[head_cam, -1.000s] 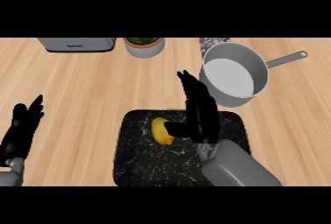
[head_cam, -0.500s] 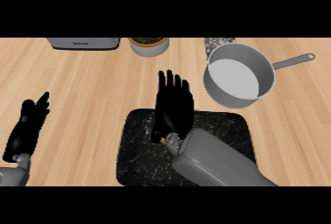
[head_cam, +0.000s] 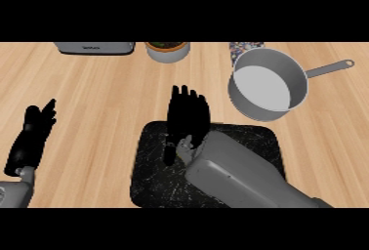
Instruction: Pick the lemon from the tray and place it in the pot
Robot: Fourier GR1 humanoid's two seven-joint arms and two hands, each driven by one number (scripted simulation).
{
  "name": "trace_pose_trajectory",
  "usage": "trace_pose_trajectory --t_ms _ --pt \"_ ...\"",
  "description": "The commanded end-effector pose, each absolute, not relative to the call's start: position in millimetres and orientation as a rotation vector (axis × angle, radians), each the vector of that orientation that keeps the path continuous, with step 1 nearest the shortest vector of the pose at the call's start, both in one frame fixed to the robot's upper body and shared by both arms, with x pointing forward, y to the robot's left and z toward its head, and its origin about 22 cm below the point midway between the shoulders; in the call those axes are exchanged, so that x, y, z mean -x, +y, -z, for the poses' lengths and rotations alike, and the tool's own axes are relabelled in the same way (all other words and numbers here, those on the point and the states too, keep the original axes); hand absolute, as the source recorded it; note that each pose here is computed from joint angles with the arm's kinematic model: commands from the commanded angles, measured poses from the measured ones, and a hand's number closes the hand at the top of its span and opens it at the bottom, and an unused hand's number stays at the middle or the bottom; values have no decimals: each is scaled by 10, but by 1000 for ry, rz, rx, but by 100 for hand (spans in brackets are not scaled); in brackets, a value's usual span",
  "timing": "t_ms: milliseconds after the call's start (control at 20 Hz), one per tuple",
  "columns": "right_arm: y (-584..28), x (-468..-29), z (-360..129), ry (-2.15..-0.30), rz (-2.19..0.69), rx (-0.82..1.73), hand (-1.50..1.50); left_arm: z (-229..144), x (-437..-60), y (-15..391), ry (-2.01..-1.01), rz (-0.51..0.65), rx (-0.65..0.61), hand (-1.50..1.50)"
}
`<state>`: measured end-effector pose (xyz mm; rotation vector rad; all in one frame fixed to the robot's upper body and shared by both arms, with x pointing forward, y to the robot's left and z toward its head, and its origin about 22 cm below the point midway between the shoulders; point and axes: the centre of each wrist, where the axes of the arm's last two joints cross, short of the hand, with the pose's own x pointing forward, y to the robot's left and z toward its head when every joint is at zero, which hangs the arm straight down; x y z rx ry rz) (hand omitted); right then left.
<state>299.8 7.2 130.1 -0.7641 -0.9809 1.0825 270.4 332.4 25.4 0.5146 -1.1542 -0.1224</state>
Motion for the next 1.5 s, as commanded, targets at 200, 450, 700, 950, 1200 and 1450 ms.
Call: trace_pose_trajectory --t_ms 200,450,700,950,1200,1450 --pt "180 -3111 -1259 -682 -1033 871 -150 -152 -2641 3311 -1146 121 -513 0" --pt "206 -3095 -1123 -634 -1074 872 -150 -294 -2796 3169 -1165 105 -532 0" --pt "194 -3070 -995 -625 -1041 870 -150 -216 -2648 3266 -1156 116 -505 0" --pt "248 -2974 -861 -644 -1036 878 -150 -254 -2738 3283 -1163 102 -514 0" --pt "219 -3109 -839 -578 -1047 907 -150 -250 -2685 3282 -1154 115 -518 0" --pt "148 -3088 -658 -522 -1027 882 -150 -322 -2703 3212 -1154 109 -512 0"
